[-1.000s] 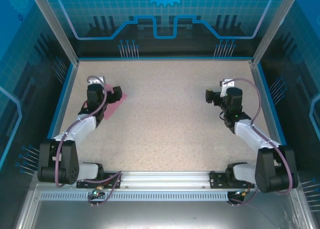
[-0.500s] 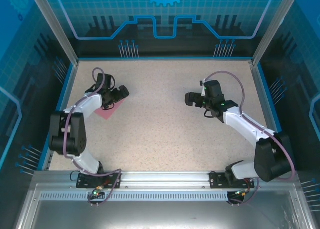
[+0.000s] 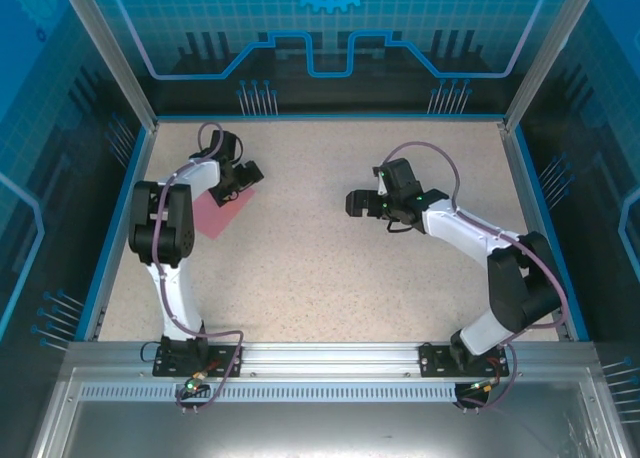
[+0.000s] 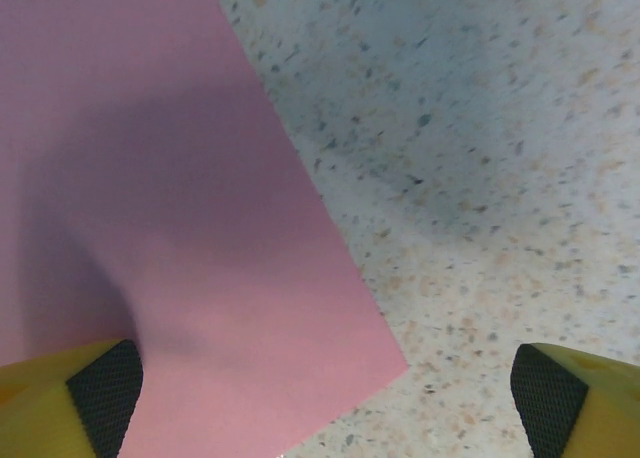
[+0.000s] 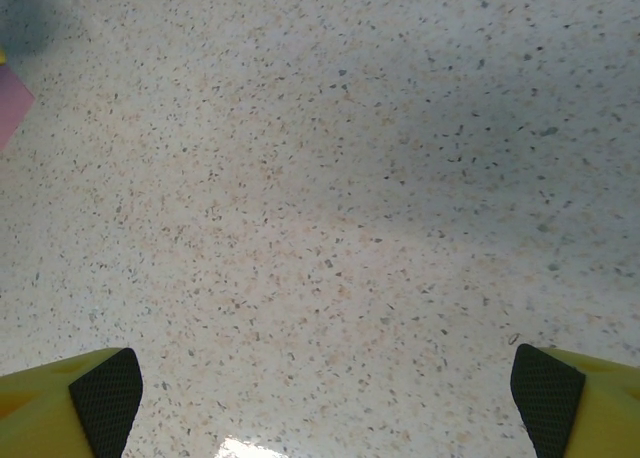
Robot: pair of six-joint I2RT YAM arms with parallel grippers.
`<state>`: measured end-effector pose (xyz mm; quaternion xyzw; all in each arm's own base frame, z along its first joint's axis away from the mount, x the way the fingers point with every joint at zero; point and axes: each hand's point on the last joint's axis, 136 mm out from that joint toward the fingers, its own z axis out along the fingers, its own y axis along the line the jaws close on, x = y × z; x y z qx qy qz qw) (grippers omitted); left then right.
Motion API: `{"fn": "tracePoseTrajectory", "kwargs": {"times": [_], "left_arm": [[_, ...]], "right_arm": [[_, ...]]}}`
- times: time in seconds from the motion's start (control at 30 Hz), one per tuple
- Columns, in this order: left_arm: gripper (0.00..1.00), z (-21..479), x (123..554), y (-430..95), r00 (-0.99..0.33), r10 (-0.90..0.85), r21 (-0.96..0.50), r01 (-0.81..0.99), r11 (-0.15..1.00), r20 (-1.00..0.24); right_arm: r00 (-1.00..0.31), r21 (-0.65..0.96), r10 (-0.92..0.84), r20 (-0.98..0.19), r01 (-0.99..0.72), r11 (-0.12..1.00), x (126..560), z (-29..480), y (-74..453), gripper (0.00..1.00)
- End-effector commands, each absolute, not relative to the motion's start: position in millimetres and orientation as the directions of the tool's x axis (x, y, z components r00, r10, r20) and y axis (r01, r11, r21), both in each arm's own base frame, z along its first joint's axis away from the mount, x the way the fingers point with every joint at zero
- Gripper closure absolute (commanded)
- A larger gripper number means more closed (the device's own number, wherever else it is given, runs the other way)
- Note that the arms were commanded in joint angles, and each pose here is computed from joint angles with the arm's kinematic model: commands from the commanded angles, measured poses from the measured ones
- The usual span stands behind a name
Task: Fold a paper plane with a square sheet of paper (pick it up from the middle)
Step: Move the square sheet of paper to the center of the table.
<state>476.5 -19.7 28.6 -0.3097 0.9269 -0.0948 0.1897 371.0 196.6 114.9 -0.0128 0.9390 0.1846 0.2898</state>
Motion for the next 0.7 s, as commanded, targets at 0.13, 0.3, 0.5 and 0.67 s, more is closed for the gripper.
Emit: {"fn": "tracePoseTrajectory", "kwargs": {"times": [0.13,0.3,0.5,0.67], "left_arm": [[0.01,22,449,-65,-0.819,-0.548,-0.269,-0.496,0.825,-0.171],[0.01,10,423,-133,-0.856,-0.515,-0.365,-0.469,0.804,-0.035],[0.01,12,400,-217,-0.908,-0.418,-0.425,-0.388,0.818,0.026],[0.01,43,402,-246,-0.925,-0.381,-0.516,-0.322,0.794,-0.009]], "right_arm": [[-0.851,0.330,0.100,-0.516,-0.090,0.940,373,114,198,0.01],[-0.854,0.318,0.142,-0.501,-0.029,0.948,375,114,181,0.01],[-0.850,0.303,0.189,-0.491,0.037,0.952,371,113,155,0.01],[-0.842,0.300,0.202,-0.501,0.051,0.953,366,117,145,0.01]]}}
